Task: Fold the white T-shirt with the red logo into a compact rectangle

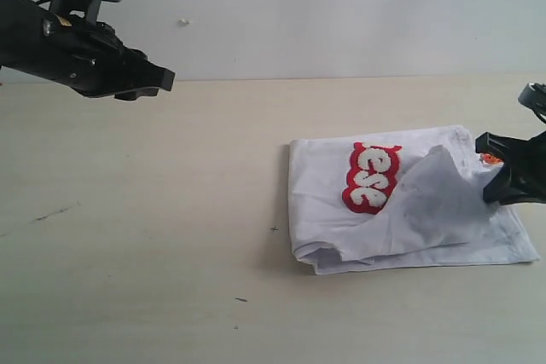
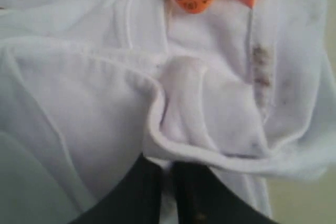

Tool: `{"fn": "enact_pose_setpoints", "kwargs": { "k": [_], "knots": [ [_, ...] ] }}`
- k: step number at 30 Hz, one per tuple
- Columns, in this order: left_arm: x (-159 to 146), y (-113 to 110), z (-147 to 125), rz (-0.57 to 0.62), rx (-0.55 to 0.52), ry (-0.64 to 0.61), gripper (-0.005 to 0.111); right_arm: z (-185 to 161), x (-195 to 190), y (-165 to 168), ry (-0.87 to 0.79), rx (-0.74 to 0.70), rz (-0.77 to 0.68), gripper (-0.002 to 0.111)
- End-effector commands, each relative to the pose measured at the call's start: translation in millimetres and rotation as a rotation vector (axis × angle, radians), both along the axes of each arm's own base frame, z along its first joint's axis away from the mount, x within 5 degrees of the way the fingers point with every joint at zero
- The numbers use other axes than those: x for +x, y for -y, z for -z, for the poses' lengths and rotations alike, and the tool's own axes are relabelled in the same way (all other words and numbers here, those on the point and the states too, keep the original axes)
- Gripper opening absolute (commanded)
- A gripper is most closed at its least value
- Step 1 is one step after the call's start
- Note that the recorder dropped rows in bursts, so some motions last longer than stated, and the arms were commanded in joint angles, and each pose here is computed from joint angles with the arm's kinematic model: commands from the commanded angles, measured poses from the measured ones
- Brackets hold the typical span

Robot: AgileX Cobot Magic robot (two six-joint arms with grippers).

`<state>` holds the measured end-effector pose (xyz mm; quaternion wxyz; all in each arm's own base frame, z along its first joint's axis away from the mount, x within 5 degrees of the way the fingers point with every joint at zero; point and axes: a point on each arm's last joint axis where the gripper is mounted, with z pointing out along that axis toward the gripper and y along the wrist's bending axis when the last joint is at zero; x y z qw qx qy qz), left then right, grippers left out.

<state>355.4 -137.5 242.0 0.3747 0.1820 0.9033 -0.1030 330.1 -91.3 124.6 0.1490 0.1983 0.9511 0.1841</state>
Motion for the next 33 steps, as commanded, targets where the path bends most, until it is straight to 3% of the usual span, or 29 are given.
{"fn": "enact_pose_setpoints", "kwargs": {
  "k": [1,8,14,19,23,25,28,33],
  "knots": [
    [0,0,-2,-0.008,-0.012,0.018,0.035,-9,7,-6,0.123,0.058,-0.090,0.000],
    [1,0,-3,-0.010,-0.014,0.028,0.035,-65,23,-40,0.662,0.261,-0.514,0.000],
    [1,0,-3,-0.012,-0.016,0.034,0.035,-101,22,-76,0.958,0.023,-0.882,0.000],
    [1,0,-3,-0.007,-0.011,0.036,0.035,-97,29,-67,0.920,-0.192,-0.869,0.000],
    [1,0,-3,-0.006,-0.010,0.037,0.035,-89,41,-45,0.755,-0.316,-0.572,0.000],
    [2,0,-3,-0.006,-0.010,0.040,0.035,-87,42,-39,0.713,-0.345,-0.492,0.002],
    [2,0,-3,-0.006,-0.010,0.040,0.035,-87,42,-39,0.705,-0.345,-0.493,0.014],
    [2,0,-3,-0.006,-0.010,0.040,0.035,-89,41,-45,0.714,-0.280,-0.496,0.048]
  ]
}}
